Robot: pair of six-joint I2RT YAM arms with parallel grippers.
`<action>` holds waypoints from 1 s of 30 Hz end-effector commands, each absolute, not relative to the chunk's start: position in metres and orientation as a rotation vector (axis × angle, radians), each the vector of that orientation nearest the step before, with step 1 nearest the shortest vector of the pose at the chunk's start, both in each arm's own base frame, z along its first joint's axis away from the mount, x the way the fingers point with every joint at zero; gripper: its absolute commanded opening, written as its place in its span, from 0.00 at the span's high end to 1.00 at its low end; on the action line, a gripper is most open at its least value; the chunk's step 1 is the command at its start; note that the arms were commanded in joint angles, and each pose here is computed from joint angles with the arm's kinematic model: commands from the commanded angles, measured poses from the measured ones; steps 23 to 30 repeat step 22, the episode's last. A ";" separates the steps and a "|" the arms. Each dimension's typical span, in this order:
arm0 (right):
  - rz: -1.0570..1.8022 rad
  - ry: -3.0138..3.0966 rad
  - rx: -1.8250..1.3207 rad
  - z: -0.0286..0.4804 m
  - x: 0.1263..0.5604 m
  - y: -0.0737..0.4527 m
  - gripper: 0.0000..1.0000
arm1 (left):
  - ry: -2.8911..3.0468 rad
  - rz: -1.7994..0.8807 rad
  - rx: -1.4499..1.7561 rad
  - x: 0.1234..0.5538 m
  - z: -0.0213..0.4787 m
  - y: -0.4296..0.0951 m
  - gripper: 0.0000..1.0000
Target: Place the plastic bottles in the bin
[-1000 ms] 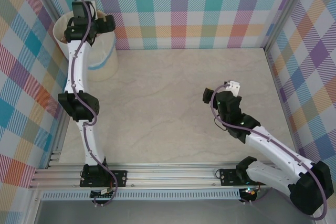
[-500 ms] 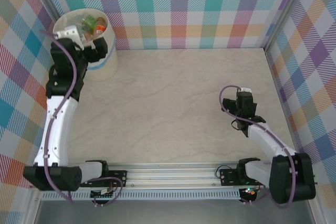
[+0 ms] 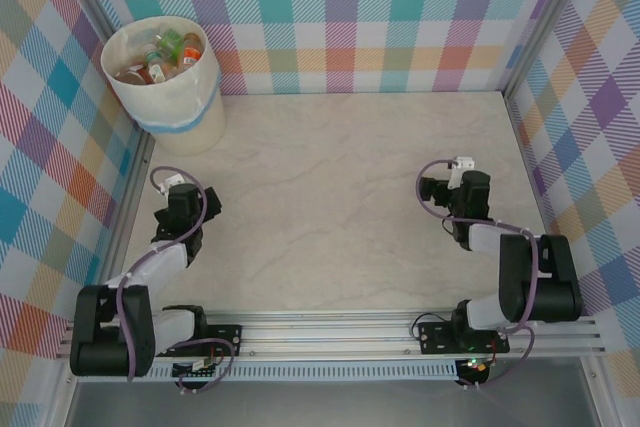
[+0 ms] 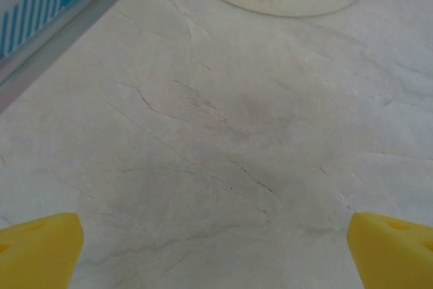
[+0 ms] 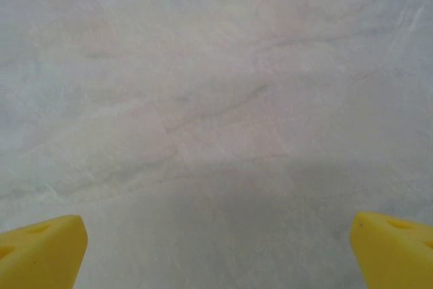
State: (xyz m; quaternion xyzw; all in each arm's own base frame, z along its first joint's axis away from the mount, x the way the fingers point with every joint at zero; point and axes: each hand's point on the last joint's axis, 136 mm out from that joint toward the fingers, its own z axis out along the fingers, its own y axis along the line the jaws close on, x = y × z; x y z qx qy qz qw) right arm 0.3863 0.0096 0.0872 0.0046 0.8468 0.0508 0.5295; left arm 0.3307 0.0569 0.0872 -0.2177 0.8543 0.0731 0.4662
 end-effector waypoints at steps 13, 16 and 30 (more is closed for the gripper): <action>0.120 1.935 0.012 0.092 0.397 0.013 0.00 | 1.938 0.043 -0.194 0.394 0.082 0.007 0.00; 0.142 1.945 -0.026 0.092 0.397 0.019 0.00 | 1.949 0.080 -0.207 0.393 0.082 0.008 0.00; 0.142 1.948 -0.028 0.091 0.397 0.020 0.00 | 1.944 0.081 -0.205 0.392 0.082 0.008 0.00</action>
